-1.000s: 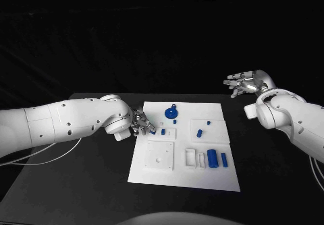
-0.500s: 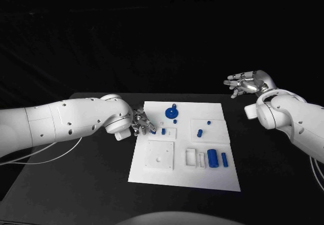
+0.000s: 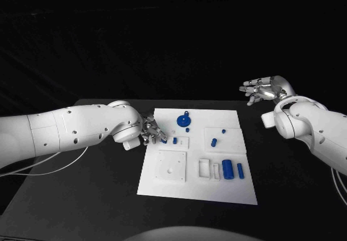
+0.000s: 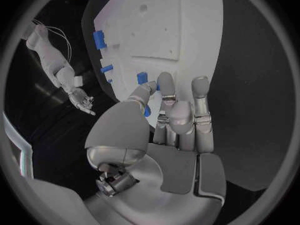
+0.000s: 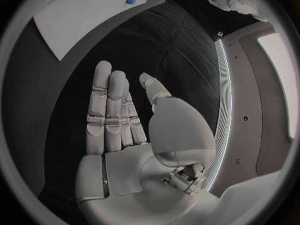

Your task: Assemble the parts on the task board

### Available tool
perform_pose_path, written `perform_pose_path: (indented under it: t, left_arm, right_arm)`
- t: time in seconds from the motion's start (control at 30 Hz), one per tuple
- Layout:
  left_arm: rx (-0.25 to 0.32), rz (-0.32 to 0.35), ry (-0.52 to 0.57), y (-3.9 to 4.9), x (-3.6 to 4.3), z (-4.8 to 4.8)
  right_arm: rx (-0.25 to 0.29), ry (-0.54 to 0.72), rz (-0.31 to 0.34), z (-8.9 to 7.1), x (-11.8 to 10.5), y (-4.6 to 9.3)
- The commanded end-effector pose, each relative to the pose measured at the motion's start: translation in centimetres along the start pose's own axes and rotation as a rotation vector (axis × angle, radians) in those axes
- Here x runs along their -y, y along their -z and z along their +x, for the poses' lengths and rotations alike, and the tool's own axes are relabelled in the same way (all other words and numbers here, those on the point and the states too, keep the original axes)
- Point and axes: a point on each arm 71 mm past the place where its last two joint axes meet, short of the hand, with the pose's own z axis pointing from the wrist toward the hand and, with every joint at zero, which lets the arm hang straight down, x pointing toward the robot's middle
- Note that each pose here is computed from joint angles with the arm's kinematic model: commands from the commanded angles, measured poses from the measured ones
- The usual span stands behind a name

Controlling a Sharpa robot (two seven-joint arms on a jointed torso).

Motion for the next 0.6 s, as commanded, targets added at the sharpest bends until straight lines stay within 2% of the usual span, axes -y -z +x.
perform_pose_path:
  t: [0.03,0.6]
  left_arm:
    - [-0.025,-0.003,-0.005,-0.11,-0.03,0.31]
    - [-0.048,0.012,-0.011,-0.26,0.7,0.71]
  right_arm:
    - [-0.017,0.006,-0.006,0.2,-0.04,-0.01]
    - [-0.02,0.006,-0.003,0.25,-0.01,-0.02]
